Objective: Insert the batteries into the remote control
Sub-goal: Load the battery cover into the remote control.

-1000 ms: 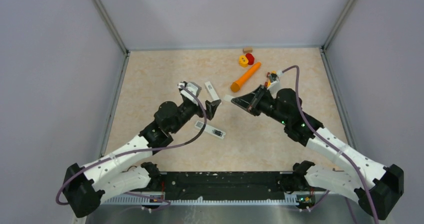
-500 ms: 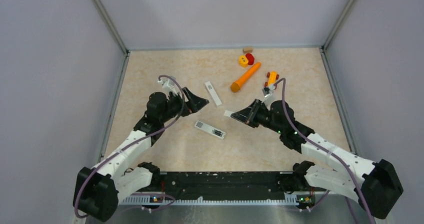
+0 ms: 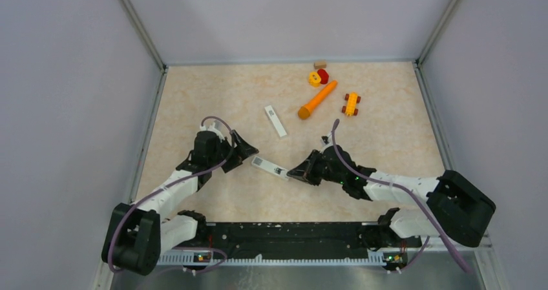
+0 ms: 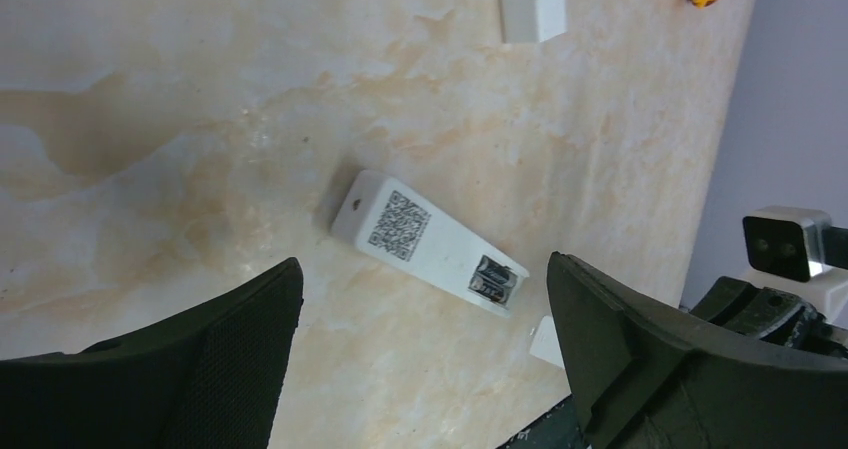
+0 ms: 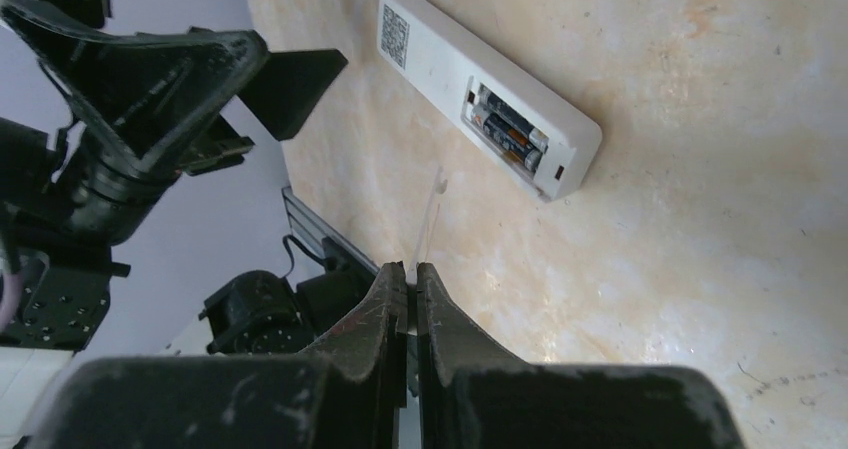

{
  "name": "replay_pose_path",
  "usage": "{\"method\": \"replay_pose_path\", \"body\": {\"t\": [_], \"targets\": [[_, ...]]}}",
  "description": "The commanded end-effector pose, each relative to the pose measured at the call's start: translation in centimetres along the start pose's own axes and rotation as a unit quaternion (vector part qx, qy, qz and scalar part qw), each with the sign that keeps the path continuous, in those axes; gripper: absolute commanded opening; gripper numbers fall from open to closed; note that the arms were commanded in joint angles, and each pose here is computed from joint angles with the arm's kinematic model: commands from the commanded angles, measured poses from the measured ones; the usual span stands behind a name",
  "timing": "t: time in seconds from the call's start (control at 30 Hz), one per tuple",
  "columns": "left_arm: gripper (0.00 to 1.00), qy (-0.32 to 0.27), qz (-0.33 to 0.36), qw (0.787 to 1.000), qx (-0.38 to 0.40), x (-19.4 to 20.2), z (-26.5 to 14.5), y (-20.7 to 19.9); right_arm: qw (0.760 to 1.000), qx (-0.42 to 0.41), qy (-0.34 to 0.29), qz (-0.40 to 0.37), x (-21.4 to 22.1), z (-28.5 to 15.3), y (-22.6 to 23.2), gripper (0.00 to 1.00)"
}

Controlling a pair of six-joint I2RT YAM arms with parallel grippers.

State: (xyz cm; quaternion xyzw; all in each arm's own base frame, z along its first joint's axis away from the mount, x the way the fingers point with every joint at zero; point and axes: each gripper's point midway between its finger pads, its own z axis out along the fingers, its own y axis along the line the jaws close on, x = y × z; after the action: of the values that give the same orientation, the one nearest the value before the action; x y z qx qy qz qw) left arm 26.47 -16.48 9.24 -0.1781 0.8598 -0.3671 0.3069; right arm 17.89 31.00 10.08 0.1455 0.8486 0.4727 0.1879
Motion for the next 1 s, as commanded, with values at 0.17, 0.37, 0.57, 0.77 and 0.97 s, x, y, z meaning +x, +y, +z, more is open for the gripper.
{"method": "replay_pose_path", "body": {"t": [0.17, 0.37, 0.57, 0.77, 0.97], "targets": [[0.91, 0.012, -0.003, 0.999, -0.052, 0.9, 0.7, 3.8, 0.997, -0.065, -0.041, 0.012, -1.7, 2.5, 3.3, 0.00], [0.83, 0.029, -0.012, 0.998, -0.062, 1.7, 1.0, 4.8, 0.998, -0.054, -0.022, 0.031, -1.1, 4.1, 2.6, 0.00], [0.74, 0.034, -0.010, 0.997, -0.066, 1.9, 1.1, 5.4, 0.997, -0.049, -0.032, 0.040, -1.5, 4.3, 2.1, 0.00], [0.73, 0.038, -0.009, 0.997, -0.062, 2.0, 1.1, 5.3, 0.997, -0.046, -0.023, 0.058, -1.1, 4.9, 1.4, 0.00], [0.72, 0.040, -0.011, 0.997, -0.061, 2.1, 1.0, 5.4, 0.996, -0.035, -0.023, 0.076, -0.9, 5.3, 0.1, 0.00]]}}
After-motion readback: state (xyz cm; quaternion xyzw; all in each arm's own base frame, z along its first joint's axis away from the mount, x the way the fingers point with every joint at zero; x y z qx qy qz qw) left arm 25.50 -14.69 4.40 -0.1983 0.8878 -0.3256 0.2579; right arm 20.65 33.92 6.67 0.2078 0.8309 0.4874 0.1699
